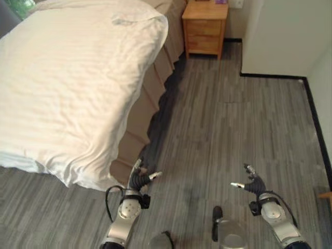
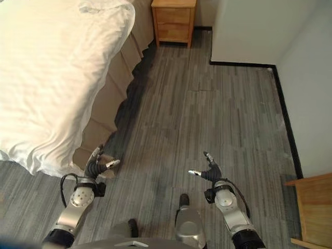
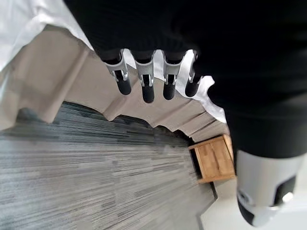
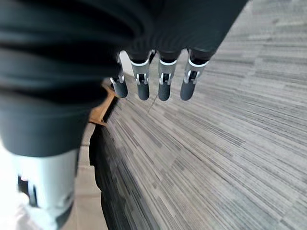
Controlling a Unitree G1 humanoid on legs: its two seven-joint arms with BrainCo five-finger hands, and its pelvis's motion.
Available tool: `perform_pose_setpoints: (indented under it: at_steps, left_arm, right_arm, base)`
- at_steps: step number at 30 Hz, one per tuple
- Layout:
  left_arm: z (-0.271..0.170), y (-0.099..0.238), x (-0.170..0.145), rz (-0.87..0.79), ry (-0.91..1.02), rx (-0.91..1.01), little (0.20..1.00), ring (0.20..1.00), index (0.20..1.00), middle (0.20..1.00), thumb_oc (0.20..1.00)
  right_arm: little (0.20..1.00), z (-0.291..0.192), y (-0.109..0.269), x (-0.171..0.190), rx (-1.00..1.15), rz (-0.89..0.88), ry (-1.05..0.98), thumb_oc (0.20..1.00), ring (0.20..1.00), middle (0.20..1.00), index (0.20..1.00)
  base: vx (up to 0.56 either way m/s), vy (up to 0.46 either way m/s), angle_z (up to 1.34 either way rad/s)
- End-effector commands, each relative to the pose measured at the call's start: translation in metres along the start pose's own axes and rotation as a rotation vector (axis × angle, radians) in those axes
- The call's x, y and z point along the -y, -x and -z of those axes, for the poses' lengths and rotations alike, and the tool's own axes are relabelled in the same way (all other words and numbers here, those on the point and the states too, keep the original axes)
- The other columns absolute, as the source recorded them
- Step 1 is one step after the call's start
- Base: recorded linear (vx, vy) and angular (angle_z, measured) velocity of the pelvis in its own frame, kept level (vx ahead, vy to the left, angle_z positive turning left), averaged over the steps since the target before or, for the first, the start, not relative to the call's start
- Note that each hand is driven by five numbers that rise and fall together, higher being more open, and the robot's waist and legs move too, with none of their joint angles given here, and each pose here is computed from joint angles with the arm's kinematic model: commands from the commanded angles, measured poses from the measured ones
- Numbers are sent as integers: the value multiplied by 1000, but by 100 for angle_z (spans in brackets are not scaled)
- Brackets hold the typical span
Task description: Making the bed.
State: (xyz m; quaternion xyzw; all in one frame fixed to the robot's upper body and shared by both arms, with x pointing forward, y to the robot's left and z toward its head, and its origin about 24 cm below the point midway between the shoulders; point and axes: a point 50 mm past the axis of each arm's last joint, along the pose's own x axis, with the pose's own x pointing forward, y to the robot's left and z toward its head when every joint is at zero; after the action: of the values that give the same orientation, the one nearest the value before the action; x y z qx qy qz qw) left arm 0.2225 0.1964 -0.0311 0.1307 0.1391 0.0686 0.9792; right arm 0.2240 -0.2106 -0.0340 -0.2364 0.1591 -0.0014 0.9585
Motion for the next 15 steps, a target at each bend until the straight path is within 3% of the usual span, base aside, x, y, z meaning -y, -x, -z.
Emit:
perform_pose_setpoints:
  at_steps: [1, 15]
  left_arm:
    - [-33, -3, -1, 20, 40, 170, 1000, 1000, 1000, 1000, 1000]
    - [-6, 18, 0, 31, 39, 65, 1000, 1000, 1000, 1000, 1000]
  right_arm:
    - [1000, -32, -6, 9, 155, 20, 1, 1000, 1000, 1000, 1000]
    - [1000, -24, 3, -4, 148, -46, 59, 1000, 1000, 1000, 1000]
  base:
    - [530, -62, -35]
    - [593, 101, -43]
